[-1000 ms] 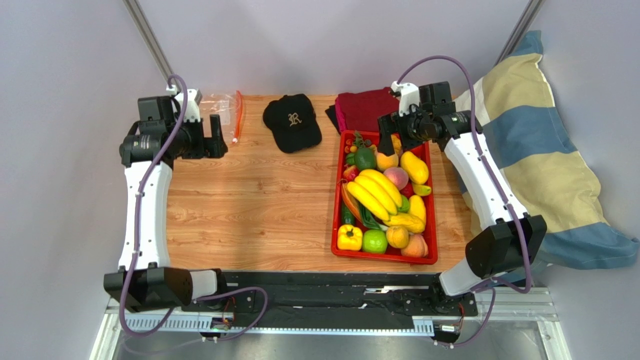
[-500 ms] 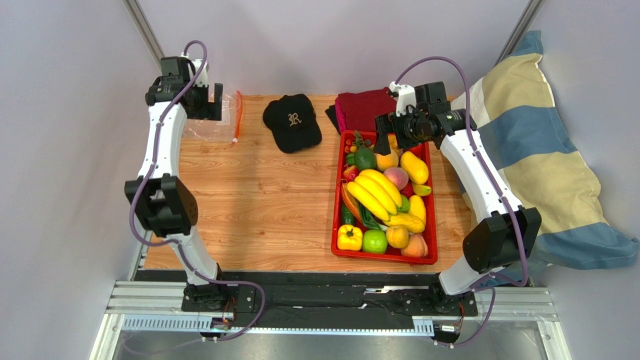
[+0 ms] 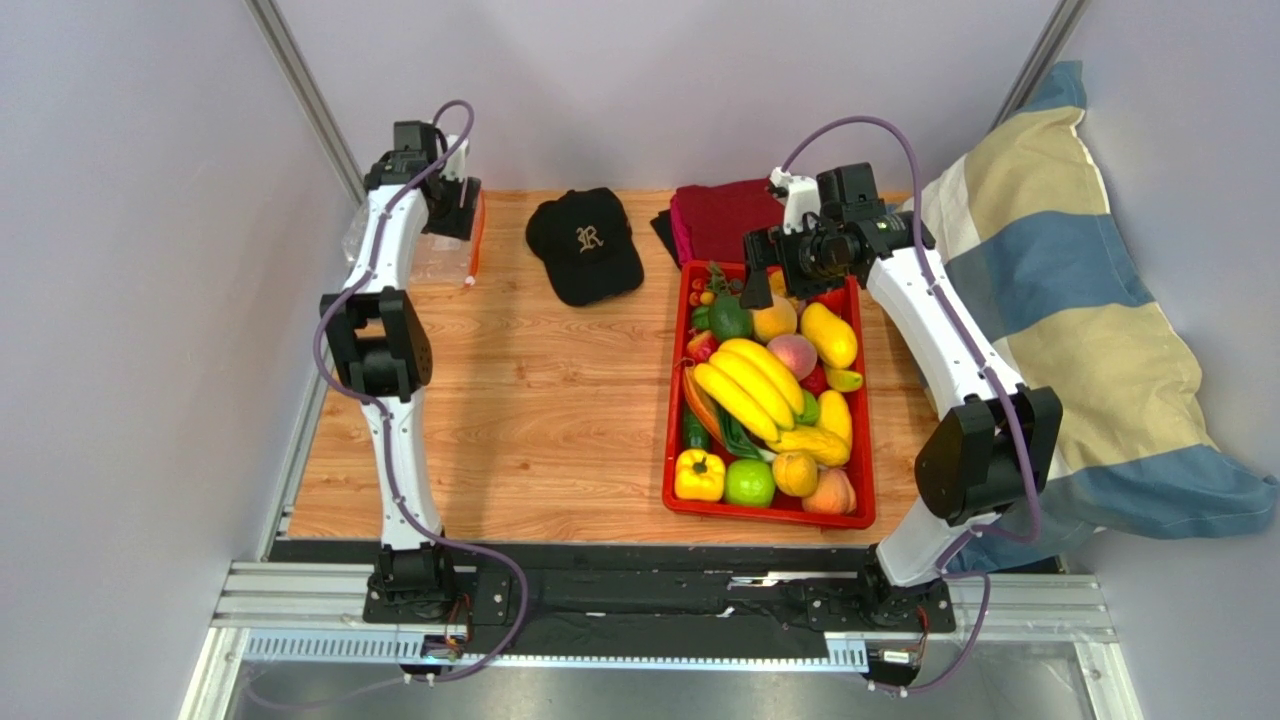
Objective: Place the food in the zip-top bag and seal the zipper
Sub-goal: Pick up the zipper food storage bag at the center of the board.
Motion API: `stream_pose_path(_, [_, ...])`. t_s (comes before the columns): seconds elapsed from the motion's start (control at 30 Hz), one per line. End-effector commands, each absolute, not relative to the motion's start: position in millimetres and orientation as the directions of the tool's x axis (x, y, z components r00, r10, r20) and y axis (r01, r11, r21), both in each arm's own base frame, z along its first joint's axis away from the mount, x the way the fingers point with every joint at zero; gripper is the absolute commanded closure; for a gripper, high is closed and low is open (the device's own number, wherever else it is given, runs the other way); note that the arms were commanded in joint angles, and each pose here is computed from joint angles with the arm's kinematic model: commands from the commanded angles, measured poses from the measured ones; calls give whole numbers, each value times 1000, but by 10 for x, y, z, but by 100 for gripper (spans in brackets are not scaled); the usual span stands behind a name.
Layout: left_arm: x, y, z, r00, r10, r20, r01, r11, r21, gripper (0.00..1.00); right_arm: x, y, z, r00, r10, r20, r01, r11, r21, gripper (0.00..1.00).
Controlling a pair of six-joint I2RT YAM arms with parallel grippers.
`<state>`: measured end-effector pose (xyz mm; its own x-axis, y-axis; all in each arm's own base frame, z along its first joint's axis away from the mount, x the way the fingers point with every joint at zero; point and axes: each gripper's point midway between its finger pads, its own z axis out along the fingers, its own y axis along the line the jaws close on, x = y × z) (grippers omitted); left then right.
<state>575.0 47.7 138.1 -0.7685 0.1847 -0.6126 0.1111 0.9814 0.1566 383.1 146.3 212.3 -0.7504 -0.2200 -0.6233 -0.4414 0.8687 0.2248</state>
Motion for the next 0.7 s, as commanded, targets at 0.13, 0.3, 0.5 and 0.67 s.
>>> stream_pose_path(0.13, [6222, 307, 1378, -673, 238, -700, 121, 969, 213, 28, 3857, 1431, 2274, -712, -229, -664, -459, 867, 194, 0])
stream_pose_path(0.3, [6388, 390, 1112, -674, 315, -669, 122, 940, 319, 25, 3831, 1403, 2214, -716, -242, -655, -458, 870, 180, 0])
stream_pose_path(0.5, [6531, 276, 985, -665, 336, -667, 114, 928, 354, 24, 3821, 1399, 2224, -716, -239, -655, -456, 872, 180, 0])
stream_pose_path(0.67, [6598, 284, 845, -659, 442, -609, 150, 870, 469, 28, 3802, 1388, 2244, -712, -238, -660, -456, 872, 178, 0])
